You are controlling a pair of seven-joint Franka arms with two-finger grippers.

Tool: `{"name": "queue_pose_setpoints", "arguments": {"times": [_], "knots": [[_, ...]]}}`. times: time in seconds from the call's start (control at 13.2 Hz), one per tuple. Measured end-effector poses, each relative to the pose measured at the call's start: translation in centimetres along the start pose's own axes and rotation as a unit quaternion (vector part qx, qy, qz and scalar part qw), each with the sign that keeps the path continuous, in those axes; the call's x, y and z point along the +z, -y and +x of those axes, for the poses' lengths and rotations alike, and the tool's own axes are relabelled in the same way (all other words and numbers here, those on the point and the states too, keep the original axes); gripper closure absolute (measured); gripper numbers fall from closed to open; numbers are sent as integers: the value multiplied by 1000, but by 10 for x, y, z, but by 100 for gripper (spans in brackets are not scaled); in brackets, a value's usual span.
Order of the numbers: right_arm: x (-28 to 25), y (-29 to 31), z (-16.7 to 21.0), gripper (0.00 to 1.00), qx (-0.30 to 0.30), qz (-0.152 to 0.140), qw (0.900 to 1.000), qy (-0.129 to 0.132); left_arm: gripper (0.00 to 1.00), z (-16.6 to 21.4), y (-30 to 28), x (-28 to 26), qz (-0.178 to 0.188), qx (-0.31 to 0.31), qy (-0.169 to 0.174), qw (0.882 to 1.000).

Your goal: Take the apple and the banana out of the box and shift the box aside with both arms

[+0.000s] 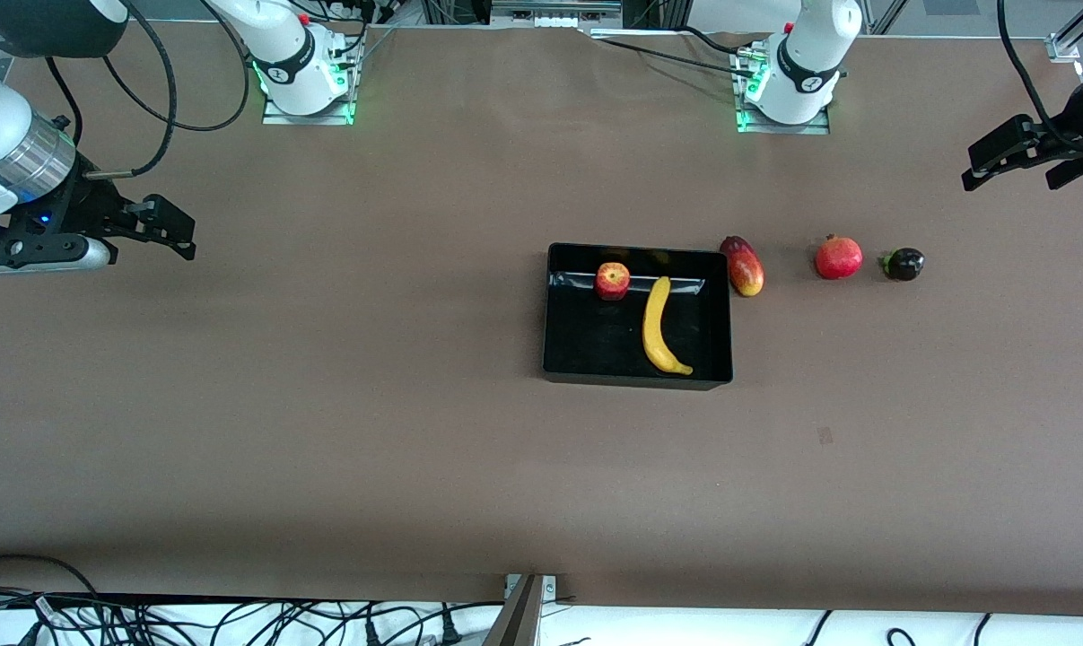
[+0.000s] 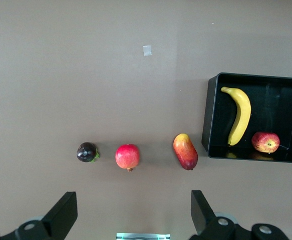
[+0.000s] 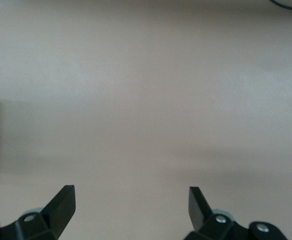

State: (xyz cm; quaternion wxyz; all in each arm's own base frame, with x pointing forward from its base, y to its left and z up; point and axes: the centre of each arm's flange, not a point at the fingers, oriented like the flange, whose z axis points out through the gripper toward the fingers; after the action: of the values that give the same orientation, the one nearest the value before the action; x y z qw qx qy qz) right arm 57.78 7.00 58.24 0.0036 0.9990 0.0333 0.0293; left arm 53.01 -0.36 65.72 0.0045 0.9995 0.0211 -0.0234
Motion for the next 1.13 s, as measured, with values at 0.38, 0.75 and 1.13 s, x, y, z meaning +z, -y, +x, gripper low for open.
{"name": "queue_pose_setpoints", "arguments": {"times": [0.38,0.75,1.13], "knots": [[0,1,0,0,-1,0,1000,0,0,5,-25,9,1,-26,6,1000],[-1,1,0,0,-1,0,1000,-1,0,51,-108,87,-9,-159,1,987],[-1,1,0,0,-1,0,1000,-1,0,91,-207,222,-17,-244,33,969]]}}
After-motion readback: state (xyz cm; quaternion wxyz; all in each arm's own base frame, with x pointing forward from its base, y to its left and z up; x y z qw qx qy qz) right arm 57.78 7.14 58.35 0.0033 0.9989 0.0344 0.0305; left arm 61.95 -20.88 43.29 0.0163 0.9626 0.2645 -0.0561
